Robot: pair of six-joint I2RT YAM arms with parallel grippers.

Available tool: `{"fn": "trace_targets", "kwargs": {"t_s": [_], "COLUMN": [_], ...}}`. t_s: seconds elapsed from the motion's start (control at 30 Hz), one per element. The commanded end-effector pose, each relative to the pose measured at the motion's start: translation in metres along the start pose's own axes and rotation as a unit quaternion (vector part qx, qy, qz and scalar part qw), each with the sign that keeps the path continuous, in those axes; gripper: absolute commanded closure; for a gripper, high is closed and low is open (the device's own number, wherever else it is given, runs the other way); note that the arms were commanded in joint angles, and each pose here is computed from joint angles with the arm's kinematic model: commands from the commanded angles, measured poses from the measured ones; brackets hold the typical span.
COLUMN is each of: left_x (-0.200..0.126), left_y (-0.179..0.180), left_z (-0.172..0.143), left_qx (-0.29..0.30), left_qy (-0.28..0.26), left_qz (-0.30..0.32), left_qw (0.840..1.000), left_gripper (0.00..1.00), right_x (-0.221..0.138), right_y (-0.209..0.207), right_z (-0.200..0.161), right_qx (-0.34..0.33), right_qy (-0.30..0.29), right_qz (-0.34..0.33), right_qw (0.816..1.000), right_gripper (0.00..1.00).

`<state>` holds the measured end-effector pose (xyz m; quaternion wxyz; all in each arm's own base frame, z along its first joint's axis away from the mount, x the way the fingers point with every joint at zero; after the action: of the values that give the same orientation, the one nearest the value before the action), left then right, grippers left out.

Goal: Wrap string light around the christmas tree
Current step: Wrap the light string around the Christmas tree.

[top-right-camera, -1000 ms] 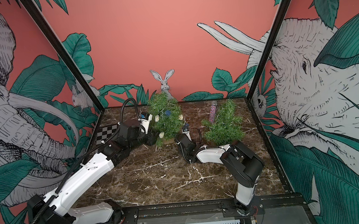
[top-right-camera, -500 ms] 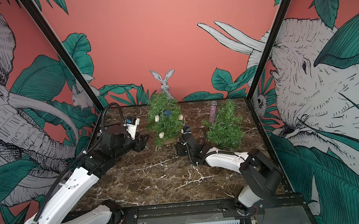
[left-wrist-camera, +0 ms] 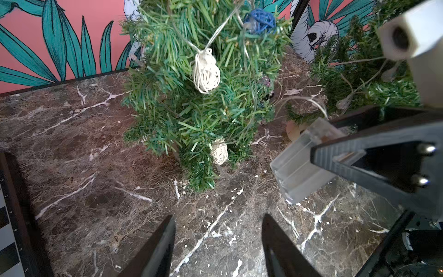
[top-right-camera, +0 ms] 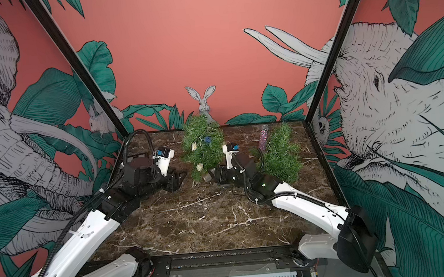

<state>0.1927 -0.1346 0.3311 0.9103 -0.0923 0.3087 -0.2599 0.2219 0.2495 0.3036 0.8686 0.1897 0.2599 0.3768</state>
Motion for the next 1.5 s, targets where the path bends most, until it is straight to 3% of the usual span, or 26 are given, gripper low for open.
{"fn": "trace_targets", "kwargs": {"t_s": [0.0,0.2,0.43,0.6,0.73,0.93,1.07,1.23,1.4,1.47], "left_x": [-0.008,-0.009,-0.016,0.004,0.020,0.027,0.034,0.042,0.048,0.050], "left_y": [0.004,0.006,0.021,0.020,0.018,0.014,0.009,0.012,0.013,0.014], "left_z": [-0.002,-0.008,-0.026,-0.038,-0.034,-0.016,-0.007,-0.001,0.002,0.002], "left_qx": [-0.013,-0.004,0.055,0.080,0.134,0.199,0.222,0.209,0.205,0.202], "left_qy": [-0.008,-0.020,-0.058,-0.034,-0.012,-0.022,-0.028,-0.020,-0.017,-0.014], "left_qz": [0.018,0.010,0.061,0.021,0.016,0.025,-0.002,-0.031,-0.044,-0.045], "left_qw": [1.000,1.000,0.995,0.996,0.991,0.979,0.975,0.977,0.978,0.978], "left_gripper": [0.41,0.40,0.37,0.36,0.36,0.37,0.43,0.55,0.77,0.82], "right_x": [0.023,0.070,0.077,0.076,0.076,0.076,0.074,0.074,0.078,0.077], "right_y": [0.019,0.032,0.033,0.034,0.032,0.032,0.037,0.039,0.040,0.041], "right_z": [0.016,0.014,0.006,0.008,0.004,0.001,0.001,-0.003,-0.005,-0.004], "right_qx": [0.072,0.169,0.172,0.172,0.171,0.174,0.171,0.173,0.172,0.172], "right_qy": [-0.062,-0.126,-0.141,-0.144,-0.138,-0.127,-0.117,-0.110,-0.101,-0.102], "right_qz": [0.069,0.118,0.063,0.062,0.056,0.062,0.077,0.085,0.093,0.096], "right_qw": [0.993,0.970,0.973,0.972,0.974,0.975,0.975,0.975,0.976,0.975], "right_gripper": [1.00,1.00,1.00,1.00,1.00,1.00,1.00,0.98,0.94,0.92]}}
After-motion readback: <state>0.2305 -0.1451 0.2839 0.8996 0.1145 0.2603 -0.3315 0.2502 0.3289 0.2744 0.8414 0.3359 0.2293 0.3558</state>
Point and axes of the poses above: each gripper's point midway between its finger pads, its own x axis out along the fingers, its own y axis along the line the jaws close on, z = x × y, the point moved 10 cm from there along -x, back along the fingers, and after that the axes turned 11 degrees about -x, right-handed, at the moved point
